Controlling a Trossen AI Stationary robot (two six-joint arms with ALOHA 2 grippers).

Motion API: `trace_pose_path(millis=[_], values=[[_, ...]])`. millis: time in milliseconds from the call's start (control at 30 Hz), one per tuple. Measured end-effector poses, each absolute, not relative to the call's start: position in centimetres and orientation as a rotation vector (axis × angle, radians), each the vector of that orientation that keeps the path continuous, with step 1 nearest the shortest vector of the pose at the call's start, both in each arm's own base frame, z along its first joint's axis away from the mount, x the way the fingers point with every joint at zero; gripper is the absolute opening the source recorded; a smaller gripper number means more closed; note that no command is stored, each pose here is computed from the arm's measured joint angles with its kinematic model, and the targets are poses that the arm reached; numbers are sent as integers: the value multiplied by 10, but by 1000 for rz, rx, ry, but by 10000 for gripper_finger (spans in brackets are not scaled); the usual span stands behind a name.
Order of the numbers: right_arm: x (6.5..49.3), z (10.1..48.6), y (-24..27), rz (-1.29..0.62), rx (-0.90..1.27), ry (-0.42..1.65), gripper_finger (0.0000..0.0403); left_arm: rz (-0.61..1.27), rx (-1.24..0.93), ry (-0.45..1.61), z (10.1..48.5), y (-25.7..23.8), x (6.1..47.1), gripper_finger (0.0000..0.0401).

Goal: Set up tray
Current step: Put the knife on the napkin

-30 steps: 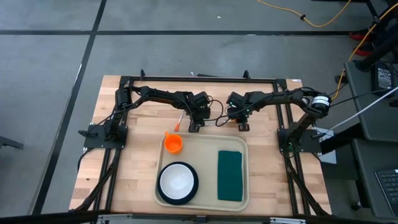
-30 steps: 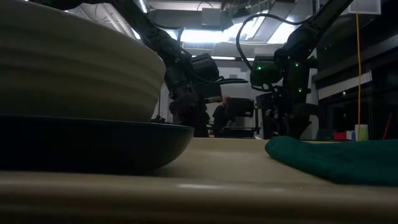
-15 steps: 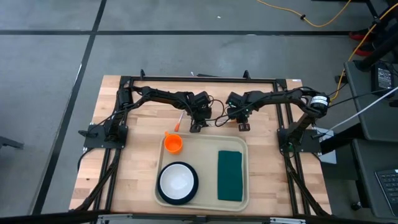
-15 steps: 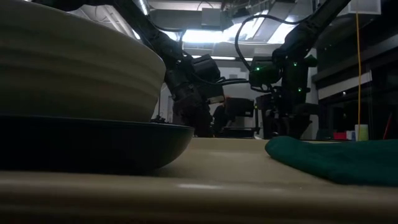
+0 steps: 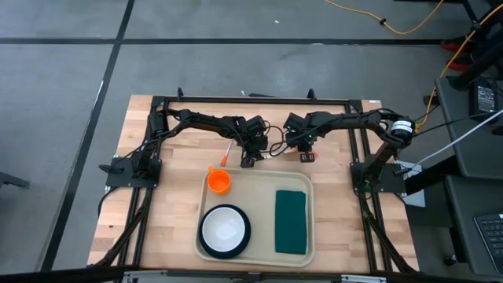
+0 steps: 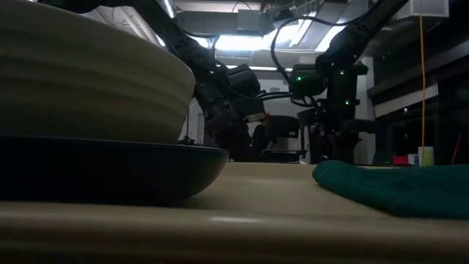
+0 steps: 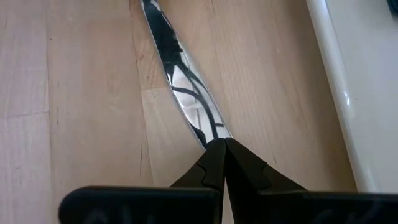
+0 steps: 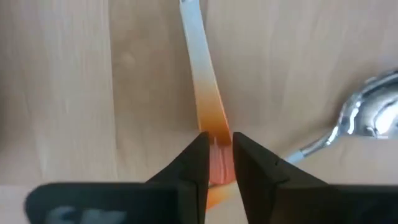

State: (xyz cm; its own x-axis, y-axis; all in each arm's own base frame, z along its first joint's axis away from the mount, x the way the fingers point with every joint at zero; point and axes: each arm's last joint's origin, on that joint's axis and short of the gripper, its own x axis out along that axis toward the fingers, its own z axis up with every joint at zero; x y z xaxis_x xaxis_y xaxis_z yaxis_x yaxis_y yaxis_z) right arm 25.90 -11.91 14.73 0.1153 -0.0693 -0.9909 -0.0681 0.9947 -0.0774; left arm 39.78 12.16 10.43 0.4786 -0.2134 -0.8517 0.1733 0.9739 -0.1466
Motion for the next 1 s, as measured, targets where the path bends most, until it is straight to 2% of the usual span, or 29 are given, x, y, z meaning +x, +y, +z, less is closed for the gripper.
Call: trace_pose_path(millis=[200, 267, 533, 833, 1000], values=[[262, 153, -120, 5, -112, 1447, 9, -236, -41, 1044, 104, 122, 398, 2], [261, 153, -120, 12, -105, 1453, 7, -236, -41, 1044, 104, 122, 398, 2], [256, 153, -117, 9, -57, 1508, 77, -236, -40, 1043, 104, 122, 398, 2], [255, 147, -118, -18, -96, 1494, 165, -240, -14, 1033, 103, 115, 402, 2], [248, 140, -115, -5, -86, 1526, 199, -245, 10, 1029, 103, 112, 403, 2]])
